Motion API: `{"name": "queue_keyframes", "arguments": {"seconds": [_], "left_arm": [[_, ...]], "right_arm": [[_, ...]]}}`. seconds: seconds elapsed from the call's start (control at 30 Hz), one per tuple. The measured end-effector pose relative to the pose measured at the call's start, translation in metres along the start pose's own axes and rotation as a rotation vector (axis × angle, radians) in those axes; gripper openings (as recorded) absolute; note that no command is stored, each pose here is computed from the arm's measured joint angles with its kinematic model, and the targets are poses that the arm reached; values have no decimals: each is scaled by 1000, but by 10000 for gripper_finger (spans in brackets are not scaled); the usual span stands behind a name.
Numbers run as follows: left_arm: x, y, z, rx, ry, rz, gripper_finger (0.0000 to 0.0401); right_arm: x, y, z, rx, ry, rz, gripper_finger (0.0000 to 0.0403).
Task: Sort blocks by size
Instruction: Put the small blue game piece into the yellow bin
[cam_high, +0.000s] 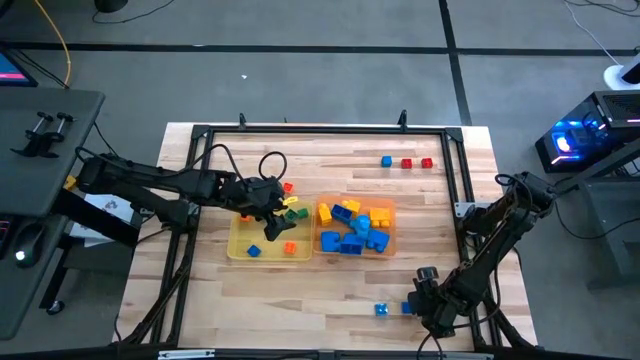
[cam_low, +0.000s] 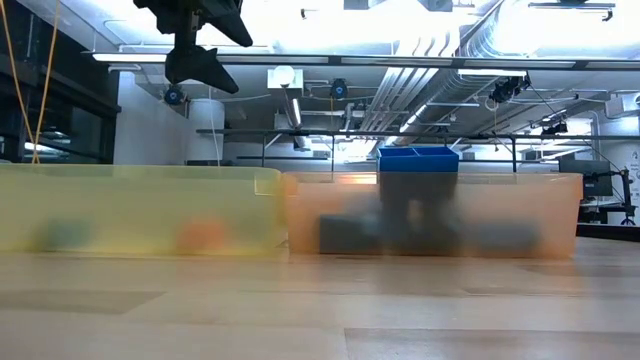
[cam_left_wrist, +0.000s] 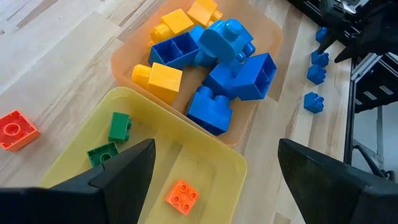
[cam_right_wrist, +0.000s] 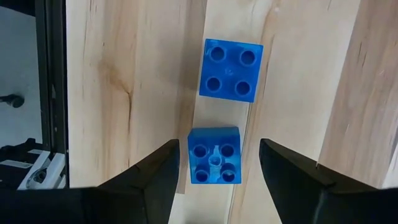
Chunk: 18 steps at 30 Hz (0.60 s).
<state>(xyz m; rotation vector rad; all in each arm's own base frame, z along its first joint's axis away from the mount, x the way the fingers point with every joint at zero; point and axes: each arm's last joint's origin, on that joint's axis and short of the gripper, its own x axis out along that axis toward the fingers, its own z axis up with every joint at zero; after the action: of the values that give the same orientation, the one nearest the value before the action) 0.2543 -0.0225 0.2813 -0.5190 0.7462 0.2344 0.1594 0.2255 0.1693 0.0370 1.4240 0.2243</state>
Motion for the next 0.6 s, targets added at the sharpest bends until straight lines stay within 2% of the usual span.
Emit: {"name": "queue_keyframes", "arguments": {"seconds": [0.6], "left_arm": [[0,0,0,1,5,3,324]], "right_arm": [[0,0,-1,0,30,15,218]]}}
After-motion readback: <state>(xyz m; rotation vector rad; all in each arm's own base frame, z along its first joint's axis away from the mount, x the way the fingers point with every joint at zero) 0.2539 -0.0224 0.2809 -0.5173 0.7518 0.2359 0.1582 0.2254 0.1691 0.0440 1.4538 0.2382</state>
